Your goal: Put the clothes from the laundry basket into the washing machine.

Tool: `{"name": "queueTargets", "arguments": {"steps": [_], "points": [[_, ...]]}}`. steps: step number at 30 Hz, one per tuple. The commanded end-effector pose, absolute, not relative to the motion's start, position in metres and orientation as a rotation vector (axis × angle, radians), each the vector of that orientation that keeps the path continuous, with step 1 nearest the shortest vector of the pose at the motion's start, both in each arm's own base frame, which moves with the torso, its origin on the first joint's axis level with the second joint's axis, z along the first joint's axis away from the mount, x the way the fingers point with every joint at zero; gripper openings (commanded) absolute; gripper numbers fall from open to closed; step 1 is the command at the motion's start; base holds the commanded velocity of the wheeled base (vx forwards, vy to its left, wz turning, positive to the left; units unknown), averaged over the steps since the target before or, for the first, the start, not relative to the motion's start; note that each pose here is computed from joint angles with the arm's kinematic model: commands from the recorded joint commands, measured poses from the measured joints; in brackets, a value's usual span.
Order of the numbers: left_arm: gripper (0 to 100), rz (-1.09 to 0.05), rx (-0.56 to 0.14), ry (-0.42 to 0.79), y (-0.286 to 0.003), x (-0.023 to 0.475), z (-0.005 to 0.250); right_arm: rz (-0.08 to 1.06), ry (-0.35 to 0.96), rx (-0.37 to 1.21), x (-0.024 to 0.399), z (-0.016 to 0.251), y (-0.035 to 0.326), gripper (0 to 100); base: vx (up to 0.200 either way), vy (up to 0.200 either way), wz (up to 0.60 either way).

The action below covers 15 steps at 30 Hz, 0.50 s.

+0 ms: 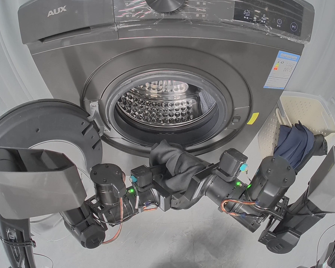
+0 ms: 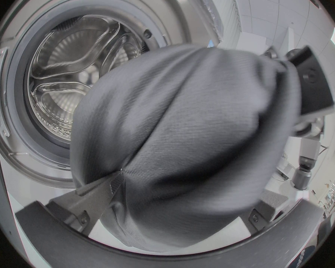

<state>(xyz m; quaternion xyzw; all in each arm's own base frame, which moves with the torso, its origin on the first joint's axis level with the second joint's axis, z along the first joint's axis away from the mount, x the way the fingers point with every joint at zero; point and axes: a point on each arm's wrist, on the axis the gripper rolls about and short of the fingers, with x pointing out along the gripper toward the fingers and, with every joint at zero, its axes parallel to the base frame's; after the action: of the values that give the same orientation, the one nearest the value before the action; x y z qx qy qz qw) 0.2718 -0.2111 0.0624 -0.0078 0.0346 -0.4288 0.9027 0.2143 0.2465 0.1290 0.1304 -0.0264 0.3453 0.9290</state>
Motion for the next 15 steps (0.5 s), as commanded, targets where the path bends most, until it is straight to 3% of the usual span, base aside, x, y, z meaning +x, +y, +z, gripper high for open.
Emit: {"name": "queueTargets", "arguments": {"steps": [1, 15], "points": [[100, -0.840, -0.012, 0.098, -0.208, 0.293, 0.043, 0.737, -0.028, 0.261, 0.203, 0.125, 0.249, 0, 0.000, 0.000, 0.00], [100, -0.808, -0.014, 0.085, -0.211, 0.305, 0.036, 0.780, -0.024, 0.274, 0.188, 0.129, 0.251, 0, 0.000, 0.000, 0.00]]}}
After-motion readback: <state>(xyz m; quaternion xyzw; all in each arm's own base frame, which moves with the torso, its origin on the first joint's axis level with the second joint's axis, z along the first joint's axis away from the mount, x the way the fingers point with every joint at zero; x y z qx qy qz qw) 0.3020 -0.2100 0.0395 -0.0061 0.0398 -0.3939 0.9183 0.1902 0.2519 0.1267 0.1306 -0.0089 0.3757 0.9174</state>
